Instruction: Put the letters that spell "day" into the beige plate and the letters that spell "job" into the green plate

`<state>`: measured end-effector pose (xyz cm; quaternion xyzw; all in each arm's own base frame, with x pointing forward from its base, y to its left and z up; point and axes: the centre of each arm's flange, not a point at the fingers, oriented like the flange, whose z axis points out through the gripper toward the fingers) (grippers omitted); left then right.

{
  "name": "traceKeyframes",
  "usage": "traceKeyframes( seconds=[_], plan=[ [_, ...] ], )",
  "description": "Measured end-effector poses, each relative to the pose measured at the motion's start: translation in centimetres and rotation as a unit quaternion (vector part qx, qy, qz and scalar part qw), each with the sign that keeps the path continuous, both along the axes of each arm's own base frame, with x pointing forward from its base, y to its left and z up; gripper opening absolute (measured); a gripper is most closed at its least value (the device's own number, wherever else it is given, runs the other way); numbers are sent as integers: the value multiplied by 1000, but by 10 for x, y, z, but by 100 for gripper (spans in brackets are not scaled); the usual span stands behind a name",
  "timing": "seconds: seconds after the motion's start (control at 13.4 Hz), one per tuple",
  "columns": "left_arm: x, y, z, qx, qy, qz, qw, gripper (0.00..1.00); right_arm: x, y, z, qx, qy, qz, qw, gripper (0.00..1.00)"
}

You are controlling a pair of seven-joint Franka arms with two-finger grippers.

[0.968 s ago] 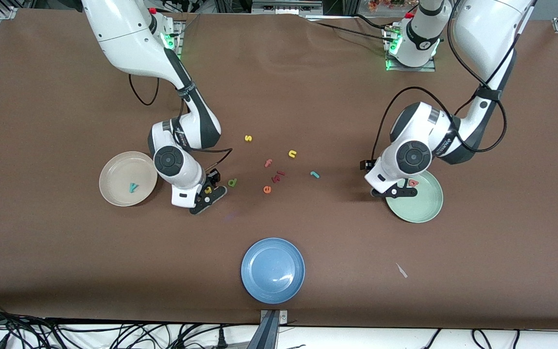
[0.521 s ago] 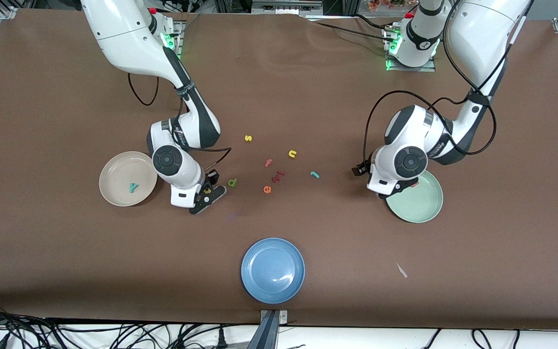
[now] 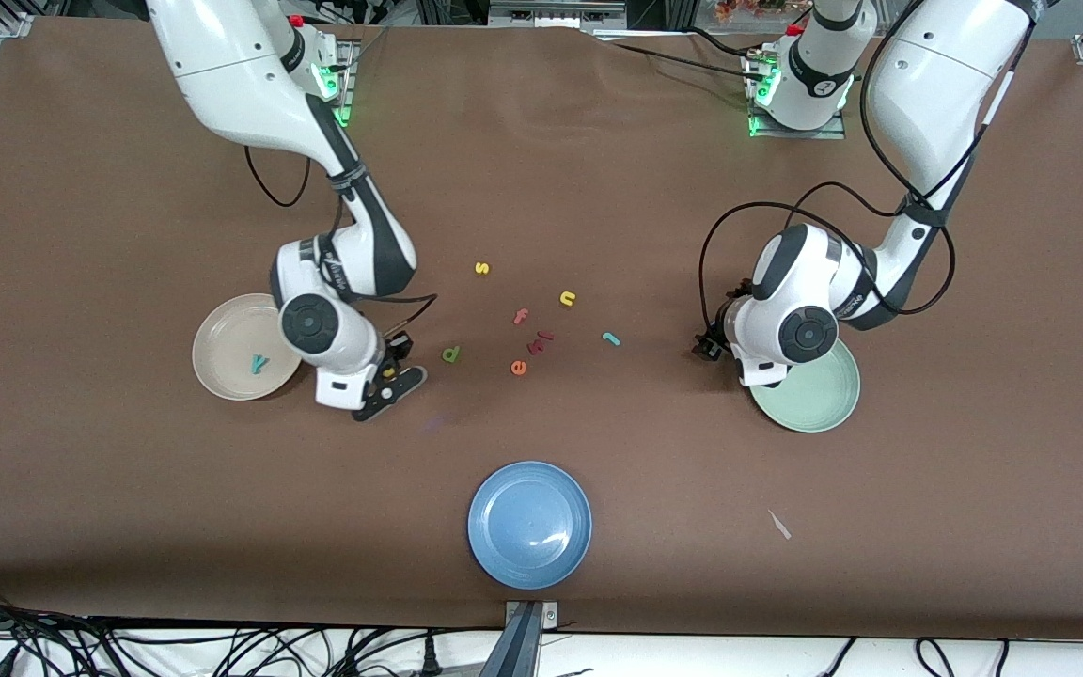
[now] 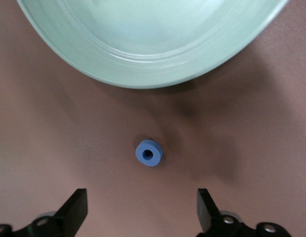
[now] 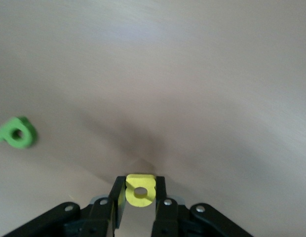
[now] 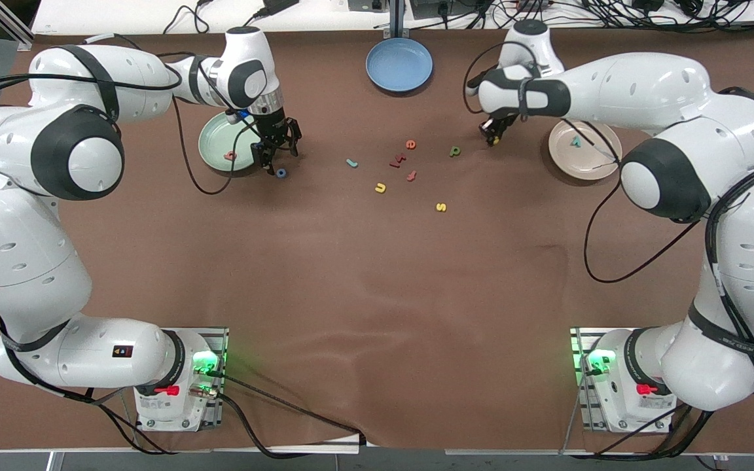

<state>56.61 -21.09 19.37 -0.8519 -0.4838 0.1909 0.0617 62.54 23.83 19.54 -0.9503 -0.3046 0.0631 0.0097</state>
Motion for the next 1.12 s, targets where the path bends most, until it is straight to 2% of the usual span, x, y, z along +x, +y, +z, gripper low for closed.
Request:
traceKeyframes(
  seconds=[0.07,0.22,0.37,0.67,0.89,1.04,1.12],
  plan=[
    [-4,-4,-6,9,-15,15,1000,95,8,-24,9,-1,14,-7,1000,28],
    [-24,-17,-27,38,-65,20,997,95,20,-71,24,2,31,-25,999,28],
    [-37,-25,-32,56,-92,20,994,95,23,-100,32,-1,43,-43,998,28],
    [-34,-3,-21,65,-99,36,992,93,14,-127,27,-17,79,-62,995,28],
    [-28,5,-14,62,-105,55,991,89,11,-153,21,-26,90,-81,992,28],
    [-27,-6,-2,61,-122,90,987,100,12,-168,20,-26,92,-92,991,28],
    [-27,-9,2,59,-131,103,984,100,13,-174,20,-26,92,-96,991,33]
  ],
)
